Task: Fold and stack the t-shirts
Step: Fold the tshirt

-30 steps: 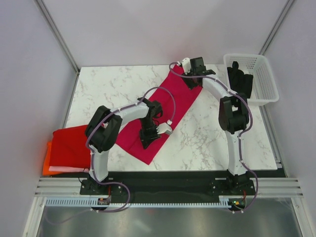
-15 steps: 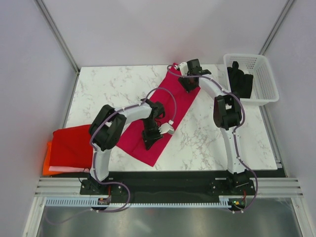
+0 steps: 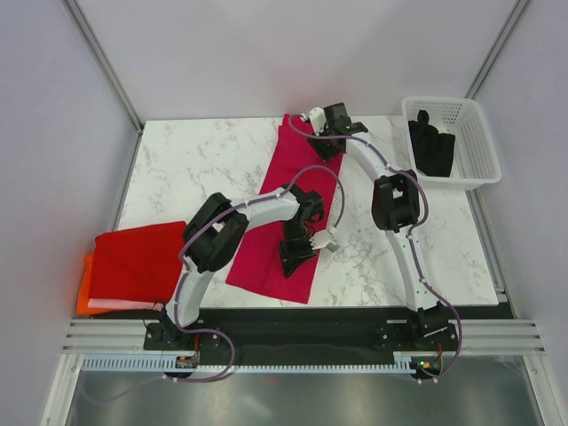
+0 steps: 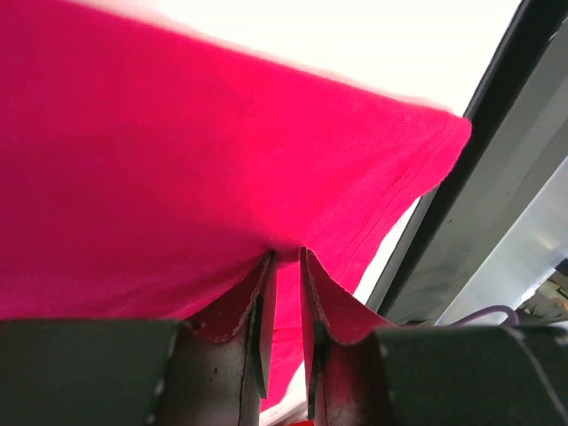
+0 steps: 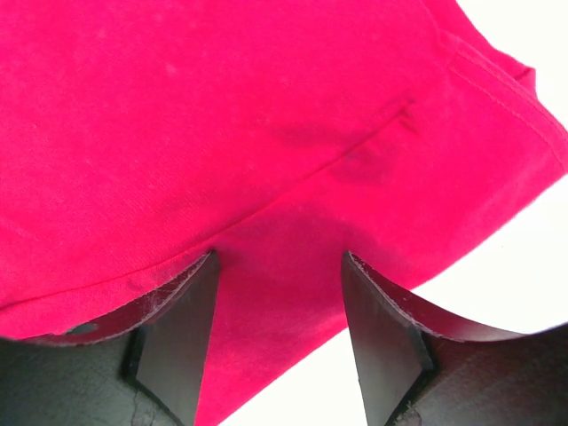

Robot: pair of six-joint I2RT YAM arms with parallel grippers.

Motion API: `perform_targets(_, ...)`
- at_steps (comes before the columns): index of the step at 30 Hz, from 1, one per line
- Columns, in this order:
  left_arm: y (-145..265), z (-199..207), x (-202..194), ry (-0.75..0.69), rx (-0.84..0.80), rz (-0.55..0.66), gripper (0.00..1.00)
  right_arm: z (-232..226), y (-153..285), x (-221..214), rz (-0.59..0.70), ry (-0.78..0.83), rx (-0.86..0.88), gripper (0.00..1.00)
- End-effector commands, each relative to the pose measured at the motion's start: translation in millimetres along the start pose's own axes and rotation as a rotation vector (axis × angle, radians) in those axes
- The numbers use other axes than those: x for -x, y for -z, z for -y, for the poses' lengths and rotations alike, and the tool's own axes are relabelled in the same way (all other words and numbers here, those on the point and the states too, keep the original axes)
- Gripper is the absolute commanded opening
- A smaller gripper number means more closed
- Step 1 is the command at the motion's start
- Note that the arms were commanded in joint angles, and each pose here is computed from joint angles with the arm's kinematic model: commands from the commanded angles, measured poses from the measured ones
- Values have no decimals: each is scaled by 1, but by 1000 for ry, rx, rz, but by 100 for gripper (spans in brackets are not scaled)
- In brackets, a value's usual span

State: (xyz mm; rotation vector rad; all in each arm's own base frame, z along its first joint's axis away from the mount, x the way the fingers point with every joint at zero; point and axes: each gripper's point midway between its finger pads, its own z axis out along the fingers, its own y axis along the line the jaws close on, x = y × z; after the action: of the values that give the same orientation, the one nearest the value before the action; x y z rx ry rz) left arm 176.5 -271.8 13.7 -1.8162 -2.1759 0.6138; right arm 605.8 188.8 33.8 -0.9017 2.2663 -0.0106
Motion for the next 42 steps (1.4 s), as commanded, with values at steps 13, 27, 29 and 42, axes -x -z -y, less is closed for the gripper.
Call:
perform_targets(13, -14, -3, 85, -84, 20, 116, 25, -37, -23, 15, 66, -8, 91, 71)
perform_targets(27, 114, 45, 77, -155, 254, 294, 32, 32, 98, 76, 230, -142, -102, 72)
perform_targets(29, 155, 55, 70, -136, 341, 386, 34, 38, 124, 82, 294, -272, -98, 72)
perform_targets(42, 137, -2, -47, 1072, -149, 737, 33, -147, 202, -157, -202, -837, 560, 68)
